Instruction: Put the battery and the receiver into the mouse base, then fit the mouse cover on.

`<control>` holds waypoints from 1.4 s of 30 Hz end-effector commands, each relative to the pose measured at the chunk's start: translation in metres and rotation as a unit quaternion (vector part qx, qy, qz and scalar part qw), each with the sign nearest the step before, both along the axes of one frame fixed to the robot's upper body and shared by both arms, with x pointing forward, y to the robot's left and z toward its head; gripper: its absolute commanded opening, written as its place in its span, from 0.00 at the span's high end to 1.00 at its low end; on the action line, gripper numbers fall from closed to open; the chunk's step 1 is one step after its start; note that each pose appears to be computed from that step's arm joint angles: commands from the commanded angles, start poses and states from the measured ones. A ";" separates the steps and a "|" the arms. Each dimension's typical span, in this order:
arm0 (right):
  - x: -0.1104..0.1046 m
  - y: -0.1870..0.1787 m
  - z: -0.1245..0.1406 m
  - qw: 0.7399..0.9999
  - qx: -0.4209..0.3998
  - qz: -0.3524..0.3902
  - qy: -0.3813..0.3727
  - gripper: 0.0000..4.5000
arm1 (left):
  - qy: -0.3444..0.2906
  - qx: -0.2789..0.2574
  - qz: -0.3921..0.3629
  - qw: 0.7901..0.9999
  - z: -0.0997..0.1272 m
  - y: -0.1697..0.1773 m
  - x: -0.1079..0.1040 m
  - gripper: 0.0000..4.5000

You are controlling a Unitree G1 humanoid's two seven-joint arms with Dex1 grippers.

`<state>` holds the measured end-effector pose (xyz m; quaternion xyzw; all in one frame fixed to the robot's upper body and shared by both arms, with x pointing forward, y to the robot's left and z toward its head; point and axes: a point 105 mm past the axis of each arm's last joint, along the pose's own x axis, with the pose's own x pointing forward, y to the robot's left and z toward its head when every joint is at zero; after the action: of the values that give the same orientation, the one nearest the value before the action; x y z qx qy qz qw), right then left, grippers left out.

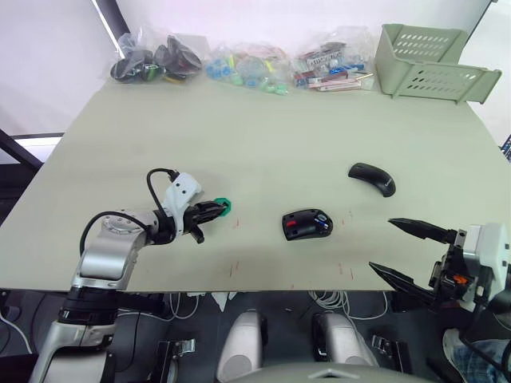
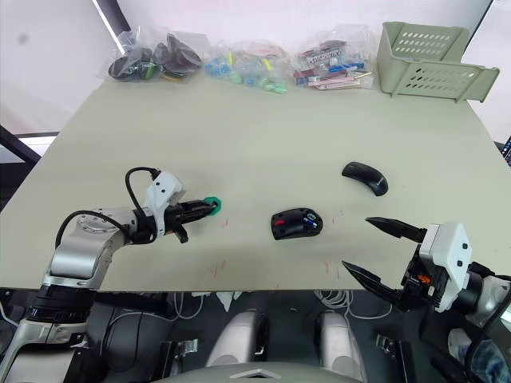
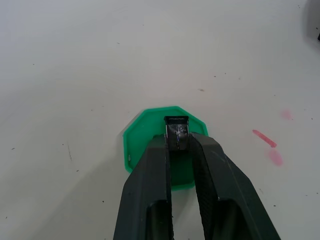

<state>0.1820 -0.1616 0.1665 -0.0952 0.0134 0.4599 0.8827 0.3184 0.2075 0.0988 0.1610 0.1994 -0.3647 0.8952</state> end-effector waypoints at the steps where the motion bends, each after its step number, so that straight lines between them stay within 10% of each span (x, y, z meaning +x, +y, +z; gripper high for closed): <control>1: -0.003 0.003 0.009 1.000 -0.004 0.005 -0.019 0.00 | -0.008 0.011 -0.008 1.000 0.004 0.001 0.001 0.88; 26: -0.001 0.004 0.010 1.000 -0.003 0.007 -0.022 0.00 | -0.007 -0.025 -0.061 0.998 0.030 0.006 0.001 0.88; 42: 0.007 0.014 0.017 0.999 0.007 0.031 -0.017 0.00 | -0.046 -0.011 -0.239 0.970 0.078 -0.040 -0.007 0.88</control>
<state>0.1910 -0.1540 0.1773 -0.0975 0.0001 0.4728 0.8758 0.3163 0.1815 0.1588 0.1926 0.1427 -0.5322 0.8120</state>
